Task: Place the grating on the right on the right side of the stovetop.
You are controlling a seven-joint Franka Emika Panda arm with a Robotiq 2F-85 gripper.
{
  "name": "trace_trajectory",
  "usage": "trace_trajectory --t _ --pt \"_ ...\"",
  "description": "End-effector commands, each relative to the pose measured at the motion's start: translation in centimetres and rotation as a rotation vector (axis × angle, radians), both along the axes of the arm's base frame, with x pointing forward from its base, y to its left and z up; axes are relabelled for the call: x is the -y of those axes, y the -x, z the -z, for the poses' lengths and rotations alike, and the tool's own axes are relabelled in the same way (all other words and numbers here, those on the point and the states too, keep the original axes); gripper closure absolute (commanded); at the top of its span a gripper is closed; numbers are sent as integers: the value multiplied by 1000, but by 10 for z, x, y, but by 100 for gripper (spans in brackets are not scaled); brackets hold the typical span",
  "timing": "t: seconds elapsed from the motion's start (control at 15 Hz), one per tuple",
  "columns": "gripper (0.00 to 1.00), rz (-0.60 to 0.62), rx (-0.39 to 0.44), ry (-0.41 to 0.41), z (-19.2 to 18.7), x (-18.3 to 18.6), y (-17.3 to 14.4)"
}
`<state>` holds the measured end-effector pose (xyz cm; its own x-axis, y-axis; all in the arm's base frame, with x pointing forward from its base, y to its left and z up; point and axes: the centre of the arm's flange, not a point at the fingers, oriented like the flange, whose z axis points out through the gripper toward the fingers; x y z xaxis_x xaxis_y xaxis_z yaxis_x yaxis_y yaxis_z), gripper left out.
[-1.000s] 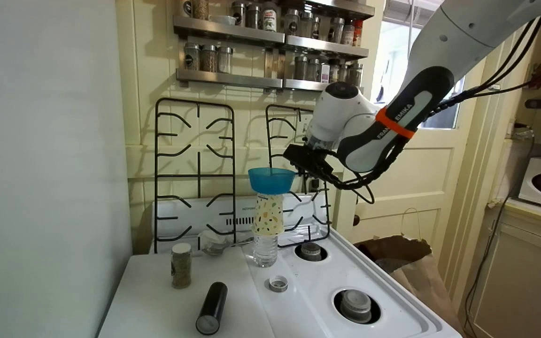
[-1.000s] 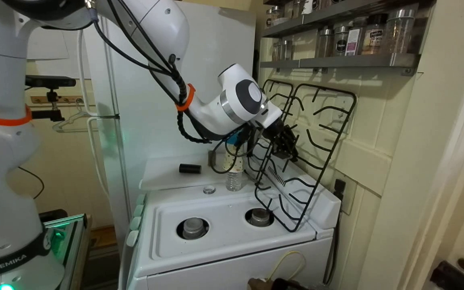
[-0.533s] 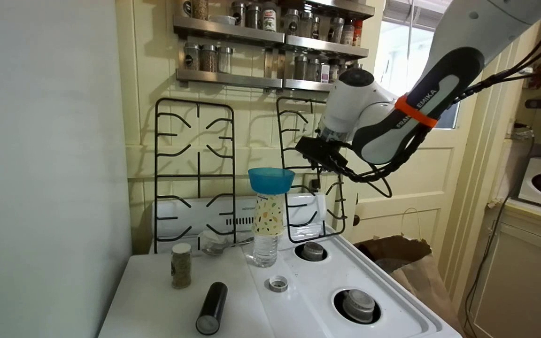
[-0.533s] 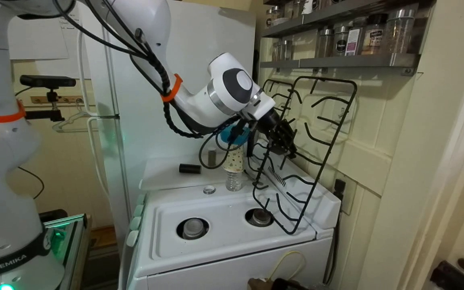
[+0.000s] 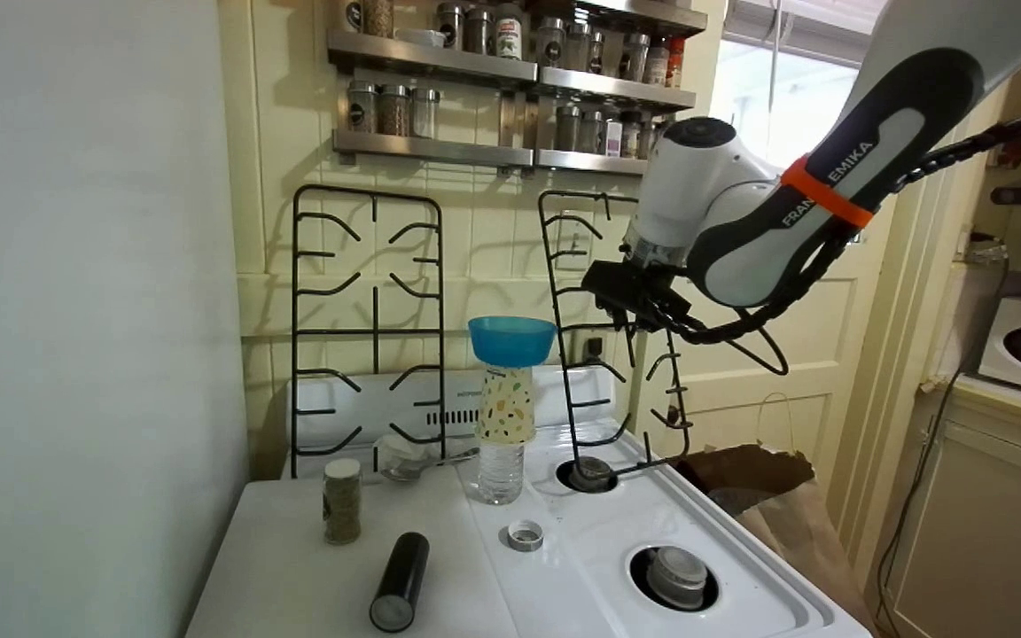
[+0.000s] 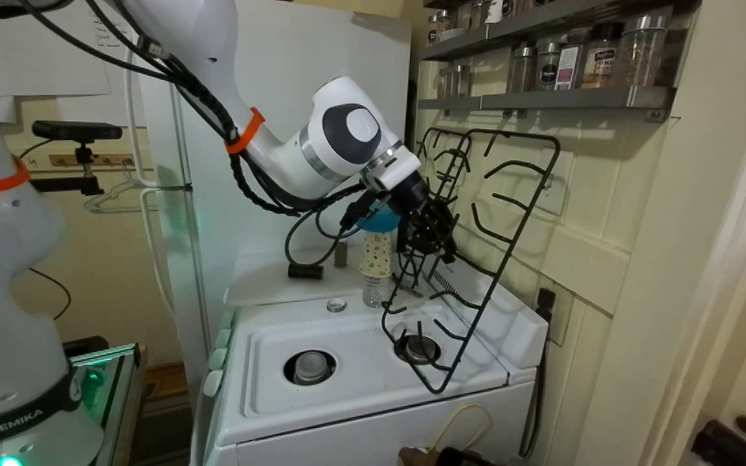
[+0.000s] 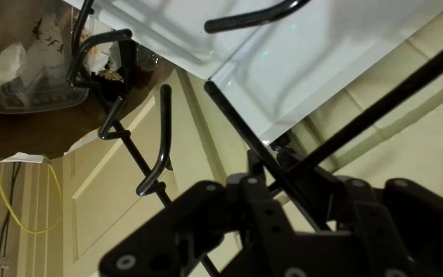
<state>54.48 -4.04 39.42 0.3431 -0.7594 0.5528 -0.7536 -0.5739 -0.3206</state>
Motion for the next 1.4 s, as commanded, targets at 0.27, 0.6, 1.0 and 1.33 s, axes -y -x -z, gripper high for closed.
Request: trace_trajectory --t 0.27,0.6,1.0,1.33 --pt "94 -48 -114 -73 -47 30 73" --pt "94 -180 -283 -102 -46 39 109" --pt "94 -302 -450 -123 -69 63 137" --pt "94 -368 -501 -249 -55 77 127"
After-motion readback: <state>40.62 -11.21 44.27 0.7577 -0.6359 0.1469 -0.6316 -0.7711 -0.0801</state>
